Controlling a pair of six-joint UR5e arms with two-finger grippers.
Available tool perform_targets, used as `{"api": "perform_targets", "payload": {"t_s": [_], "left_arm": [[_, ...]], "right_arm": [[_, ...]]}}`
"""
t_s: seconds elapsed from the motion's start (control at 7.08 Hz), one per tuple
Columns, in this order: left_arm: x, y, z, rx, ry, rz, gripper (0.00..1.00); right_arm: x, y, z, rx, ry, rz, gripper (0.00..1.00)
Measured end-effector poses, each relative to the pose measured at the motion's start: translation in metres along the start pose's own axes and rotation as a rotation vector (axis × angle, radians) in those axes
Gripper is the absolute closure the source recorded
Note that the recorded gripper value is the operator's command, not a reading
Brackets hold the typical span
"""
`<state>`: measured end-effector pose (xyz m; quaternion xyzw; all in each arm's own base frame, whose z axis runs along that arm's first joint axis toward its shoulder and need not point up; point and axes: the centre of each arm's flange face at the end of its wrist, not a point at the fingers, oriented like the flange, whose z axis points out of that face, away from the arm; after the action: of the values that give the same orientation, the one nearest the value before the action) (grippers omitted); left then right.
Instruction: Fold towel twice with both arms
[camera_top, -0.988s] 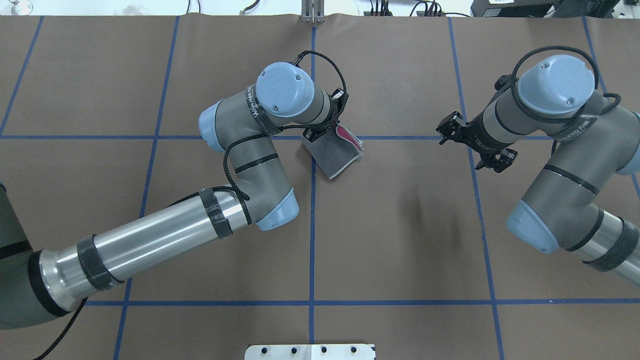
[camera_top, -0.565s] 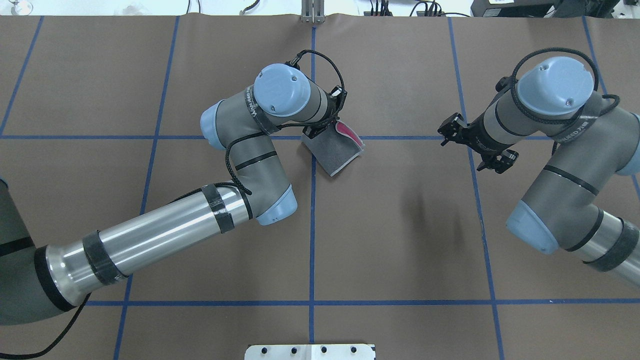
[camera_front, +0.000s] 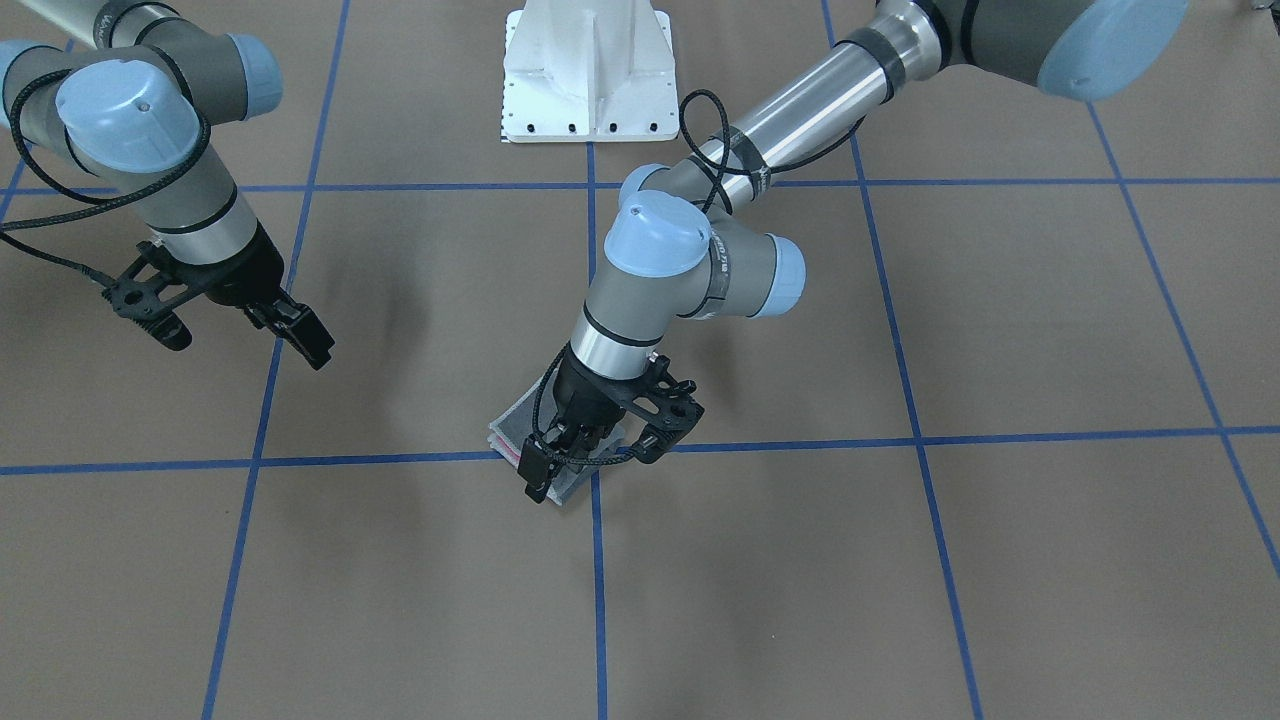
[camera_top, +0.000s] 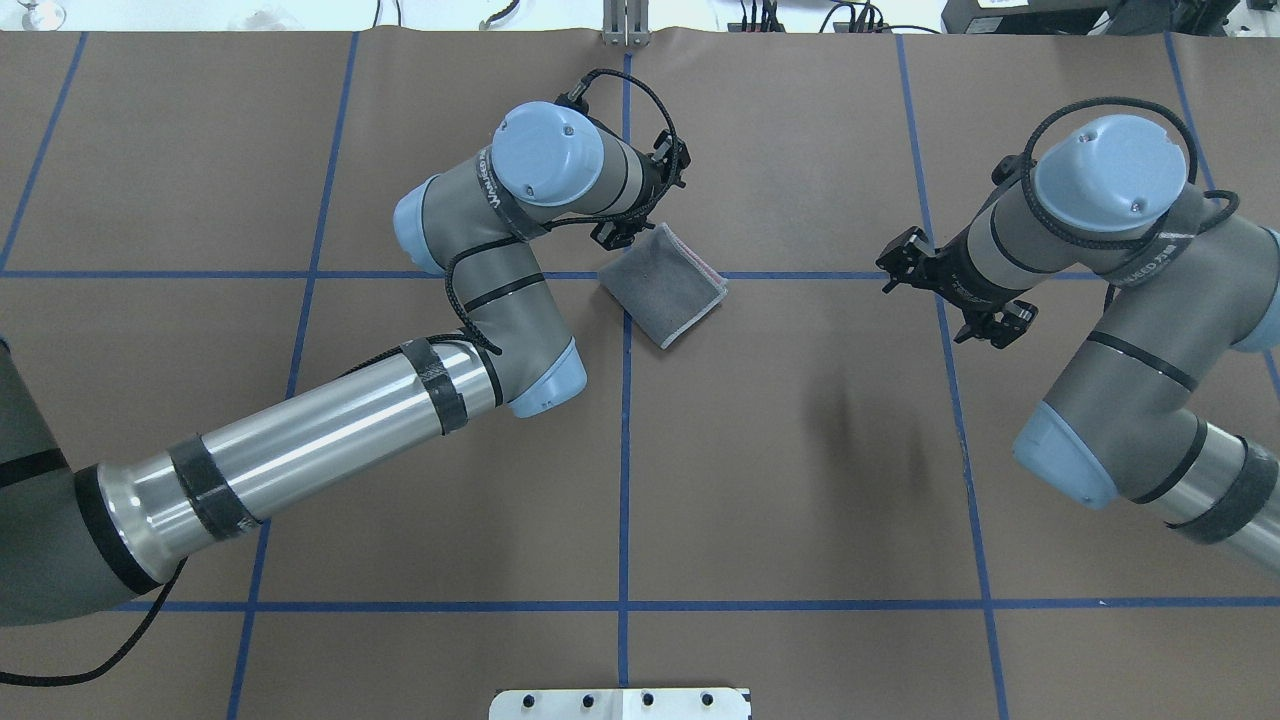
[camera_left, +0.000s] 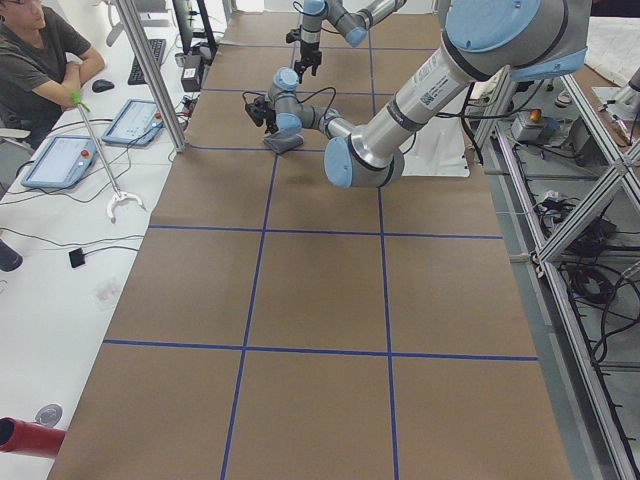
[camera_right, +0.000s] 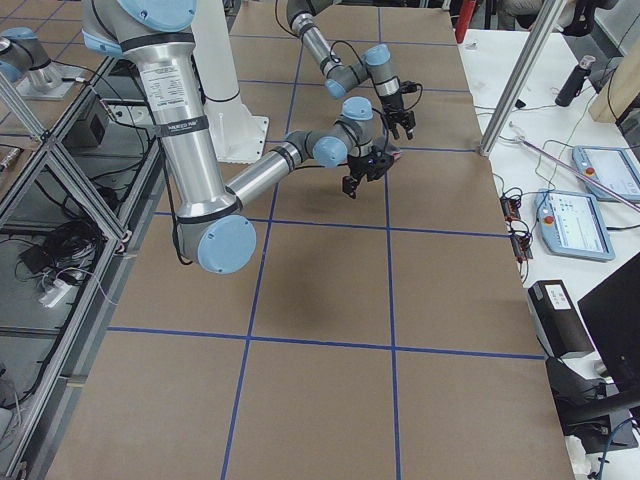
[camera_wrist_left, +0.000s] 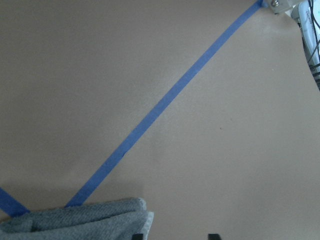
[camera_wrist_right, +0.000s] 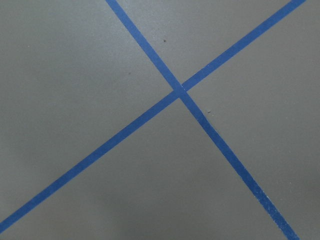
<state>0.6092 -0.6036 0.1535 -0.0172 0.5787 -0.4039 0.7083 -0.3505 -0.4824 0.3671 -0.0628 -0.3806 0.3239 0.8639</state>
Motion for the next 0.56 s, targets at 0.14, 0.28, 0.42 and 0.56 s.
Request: {"api": "perform_targets", "payload": {"t_s": [0.14,0.28,0.42,0.56], "left_arm": [[0.007,-0.006,-0.006,-0.002,0.013,-0.002,0.00],[0.015,-0.010,-0.014,-0.016,0.022,-0.002,0.00],[0.019,-0.012,-0.021,-0.036,0.022,0.000,0.00],[0.020,-0.014,-0.026,-0.055,0.017,0.001,0.01]], "right_arm": [[-0.002,0.001,0.000,0.000,-0.002,0.000,0.00],[-0.006,0.004,-0.002,0.000,-0.009,0.000,0.00],[-0.010,0.007,-0.003,-0.003,-0.015,-0.003,0.00],[-0.019,0.011,-0.003,-0.007,-0.024,-0.007,0.00]]}}
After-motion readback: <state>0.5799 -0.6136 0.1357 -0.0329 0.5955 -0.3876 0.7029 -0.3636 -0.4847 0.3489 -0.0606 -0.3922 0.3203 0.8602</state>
